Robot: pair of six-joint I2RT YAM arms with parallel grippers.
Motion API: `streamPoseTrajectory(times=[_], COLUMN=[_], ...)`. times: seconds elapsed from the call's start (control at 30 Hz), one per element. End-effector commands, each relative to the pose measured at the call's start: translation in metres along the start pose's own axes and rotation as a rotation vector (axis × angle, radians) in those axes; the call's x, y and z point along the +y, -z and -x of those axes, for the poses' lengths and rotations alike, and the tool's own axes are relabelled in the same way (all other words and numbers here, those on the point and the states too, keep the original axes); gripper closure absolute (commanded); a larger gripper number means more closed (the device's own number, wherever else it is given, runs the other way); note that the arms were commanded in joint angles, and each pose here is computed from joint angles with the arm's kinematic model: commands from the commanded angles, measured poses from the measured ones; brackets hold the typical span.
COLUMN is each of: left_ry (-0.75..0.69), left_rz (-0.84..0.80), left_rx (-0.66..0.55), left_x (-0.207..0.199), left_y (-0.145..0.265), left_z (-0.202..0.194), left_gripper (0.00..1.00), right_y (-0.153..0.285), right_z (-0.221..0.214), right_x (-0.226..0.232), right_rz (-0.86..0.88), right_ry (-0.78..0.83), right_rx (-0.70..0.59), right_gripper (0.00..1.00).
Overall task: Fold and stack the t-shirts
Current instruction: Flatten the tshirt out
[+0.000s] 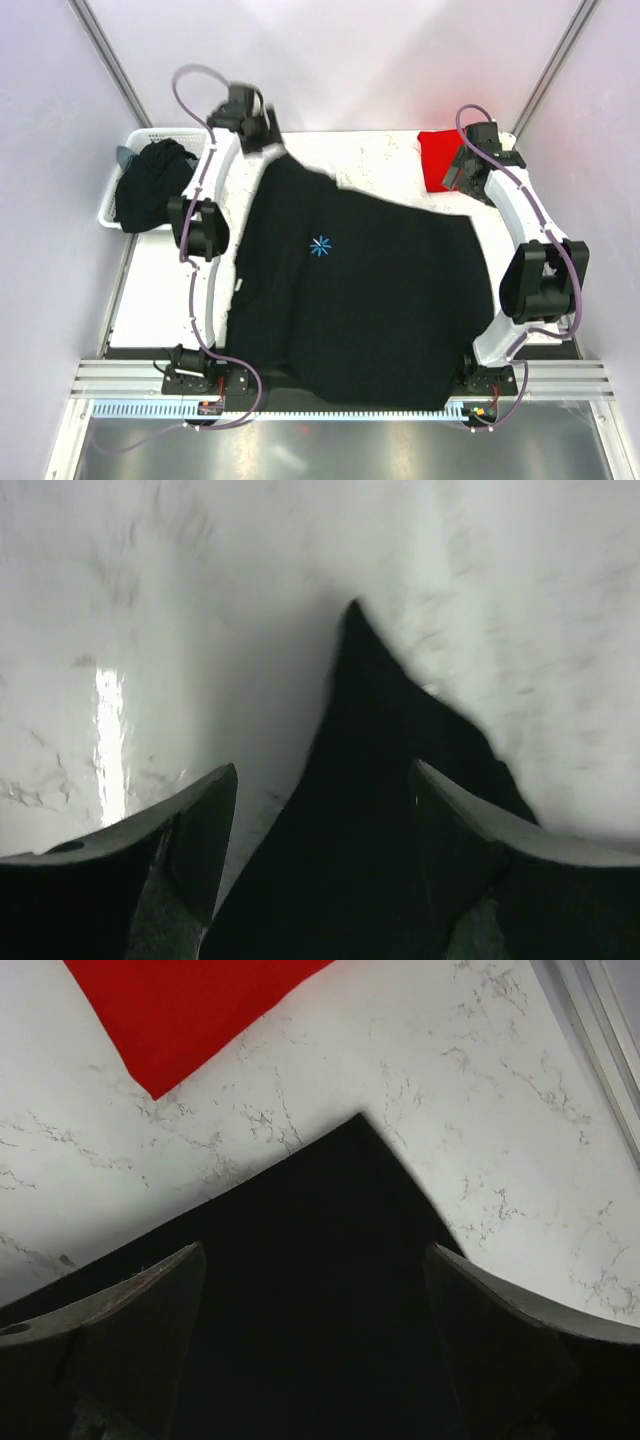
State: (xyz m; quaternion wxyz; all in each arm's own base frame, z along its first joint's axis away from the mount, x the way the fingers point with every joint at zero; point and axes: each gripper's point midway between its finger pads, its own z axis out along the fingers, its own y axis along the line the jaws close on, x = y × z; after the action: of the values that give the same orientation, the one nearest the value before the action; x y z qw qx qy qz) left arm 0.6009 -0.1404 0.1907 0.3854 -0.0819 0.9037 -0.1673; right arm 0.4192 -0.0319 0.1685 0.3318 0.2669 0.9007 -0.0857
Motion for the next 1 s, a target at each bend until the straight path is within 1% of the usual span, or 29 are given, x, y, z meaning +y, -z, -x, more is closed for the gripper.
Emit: streamPoseTrajectory(times=[0.0, 0.03, 0.1, 0.13, 0.17, 0.2, 0.23, 0.27, 0.3, 0.33, 0.37, 0.4, 0.43, 0.47, 0.5, 0.53, 0.57, 0.63, 0.67, 0.7, 0.73, 0.77, 0.8, 0.87, 0.9, 0.97], left_ry=[0.021, 0.02, 0.018, 0.016, 0.015, 0.013, 0.012, 0.006, 0.007, 0.004, -0.006, 0.0, -0.002, -0.014, -0.008, -0.01, -0.02, -0.021, -0.035, -0.034, -0.035, -0.036, -0.034, -0.028, -0.027, -0.015], left_rz=[0.043, 0.047, 0.058, 0.071, 0.078, 0.083, 0.085, 0.089, 0.101, 0.081, 0.065, 0.074, 0.046, 0.027, 0.031, 0.013, -0.006, -0.009, -0.003, -0.004, -0.003, 0.003, 0.004, 0.014, 0.035, 0.062], left_rx=[0.034, 0.023, -0.025, -0.04, -0.039, -0.045, -0.041, -0.037, -0.002, -0.036, -0.036, 0.002, -0.035, -0.029, 0.011, 0.009, 0.052, 0.091, 0.13, 0.142, 0.152, 0.173, 0.18, 0.189, 0.22, 0.221], left_x=[-0.004, -0.002, 0.001, 0.003, 0.005, 0.006, 0.007, 0.006, 0.011, 0.005, -0.002, 0.003, -0.005, -0.013, -0.01, -0.015, -0.021, -0.026, -0.029, -0.032, -0.033, -0.034, -0.034, -0.034, -0.028, -0.024], left_y=[0.062, 0.066, 0.088, 0.097, 0.103, 0.118, 0.123, 0.127, 0.127, 0.139, 0.142, 0.135, 0.14, 0.136, 0.127, 0.12, 0.112, 0.098, 0.084, 0.078, 0.072, 0.057, 0.052, 0.038, 0.023, 0.012], left_z=[-0.006, -0.008, -0.008, -0.008, -0.011, -0.014, -0.019, -0.025, -0.042, -0.04, -0.048, -0.07, -0.068, -0.078, -0.1, -0.105, -0.124, -0.142, -0.157, -0.162, -0.166, -0.175, -0.177, -0.178, -0.19, -0.19], left_gripper=[0.23, 0.22, 0.21, 0.21, 0.22, 0.23, 0.23, 0.23, 0.24, 0.24, 0.24, 0.25, 0.25, 0.25, 0.25, 0.26, 0.27, 0.27, 0.27, 0.28, 0.28, 0.28, 0.28, 0.29, 0.29, 0.3], right_y=[0.056, 0.065, 0.071, 0.082, 0.08, 0.091, 0.092, 0.085, 0.082, 0.082, 0.073, 0.068, 0.062, 0.054, 0.049, 0.04, 0.035, 0.018, 0.013, 0.001, -0.004, -0.01, -0.023, -0.035, -0.042, -0.058], right_z=[0.051, 0.053, 0.045, 0.042, 0.031, 0.026, 0.019, 0.002, -0.008, -0.015, -0.033, -0.042, -0.051, -0.064, -0.07, -0.08, -0.087, -0.098, -0.102, -0.109, -0.108, -0.11, -0.116, -0.116, -0.117, -0.127], right_x=[0.005, 0.004, 0.004, 0.007, 0.005, 0.009, 0.009, 0.006, 0.005, 0.003, 0.001, -0.002, -0.003, -0.005, -0.005, -0.004, -0.004, -0.004, -0.004, -0.004, -0.002, -0.002, -0.003, 0.0, 0.003, 0.009], right_rz=[0.116, 0.135, 0.161, 0.21, 0.216, 0.269, 0.284, 0.282, 0.286, 0.289, 0.281, 0.269, 0.259, 0.249, 0.245, 0.235, 0.227, 0.199, 0.191, 0.17, 0.161, 0.145, 0.114, 0.101, 0.099, 0.09], right_ry=[-0.039, -0.042, -0.042, -0.044, -0.041, -0.051, -0.052, -0.045, -0.043, -0.047, -0.037, -0.039, -0.035, -0.029, -0.025, -0.015, -0.006, 0.004, 0.012, 0.02, 0.025, 0.028, 0.039, 0.042, 0.042, 0.05], right_rx=[-0.194, -0.209, -0.199, -0.198, -0.174, -0.172, -0.159, -0.121, -0.097, -0.084, -0.039, -0.015, 0.012, 0.05, 0.072, 0.108, 0.133, 0.183, 0.198, 0.231, 0.237, 0.247, 0.273, 0.287, 0.295, 0.337], right_gripper=[0.02, 0.02, 0.02, 0.02, 0.02, 0.02, 0.02, 0.02, 0.02, 0.02, 0.02, 0.02, 0.02, 0.02, 0.02, 0.02, 0.02, 0.02, 0.02, 0.02, 0.02, 0.02, 0.02, 0.02, 0.02, 0.02])
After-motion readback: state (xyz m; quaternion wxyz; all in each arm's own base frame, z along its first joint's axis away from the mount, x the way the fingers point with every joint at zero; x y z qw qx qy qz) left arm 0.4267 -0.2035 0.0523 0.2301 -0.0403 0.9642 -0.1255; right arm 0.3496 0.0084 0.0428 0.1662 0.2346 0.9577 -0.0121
